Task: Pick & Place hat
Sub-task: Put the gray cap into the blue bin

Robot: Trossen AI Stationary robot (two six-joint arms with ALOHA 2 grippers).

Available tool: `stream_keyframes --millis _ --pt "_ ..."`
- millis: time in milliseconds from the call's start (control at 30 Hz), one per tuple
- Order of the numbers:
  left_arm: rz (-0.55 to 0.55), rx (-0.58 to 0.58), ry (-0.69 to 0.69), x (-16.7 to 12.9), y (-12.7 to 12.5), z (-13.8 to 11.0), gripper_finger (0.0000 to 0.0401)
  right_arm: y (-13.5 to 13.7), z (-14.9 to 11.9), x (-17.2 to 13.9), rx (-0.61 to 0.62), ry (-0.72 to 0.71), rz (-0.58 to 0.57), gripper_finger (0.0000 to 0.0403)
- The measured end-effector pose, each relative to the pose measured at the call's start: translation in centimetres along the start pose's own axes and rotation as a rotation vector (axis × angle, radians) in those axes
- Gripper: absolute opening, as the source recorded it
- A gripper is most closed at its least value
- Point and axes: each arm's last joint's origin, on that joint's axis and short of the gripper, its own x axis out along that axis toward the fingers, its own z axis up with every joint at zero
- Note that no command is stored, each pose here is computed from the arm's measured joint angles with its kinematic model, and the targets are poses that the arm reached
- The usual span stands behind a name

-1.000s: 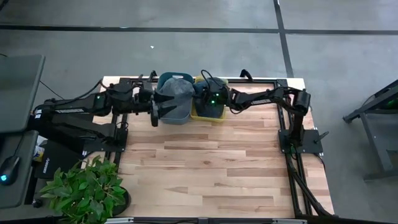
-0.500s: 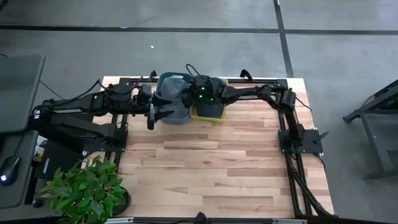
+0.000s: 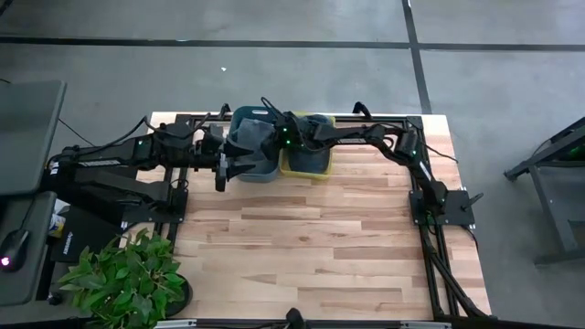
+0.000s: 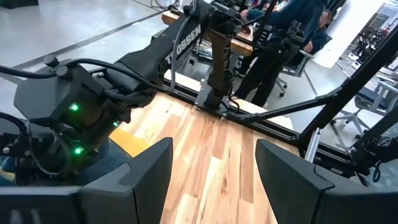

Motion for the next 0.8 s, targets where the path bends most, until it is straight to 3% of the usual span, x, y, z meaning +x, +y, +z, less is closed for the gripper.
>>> stream_keyframes --millis 367,800 --pt "0.001 0.001 -0.001 0.0 0.0 0.0 0.0227 0.9 2.2 -3.1 -0.036 -0.012 0.03 0.0" --pt "0.018 -0.001 0.002 0.0 0.1 -0.1 0.0227 1.7 3.8 -7.8 -0.123 0.036 -0.037 0.0"
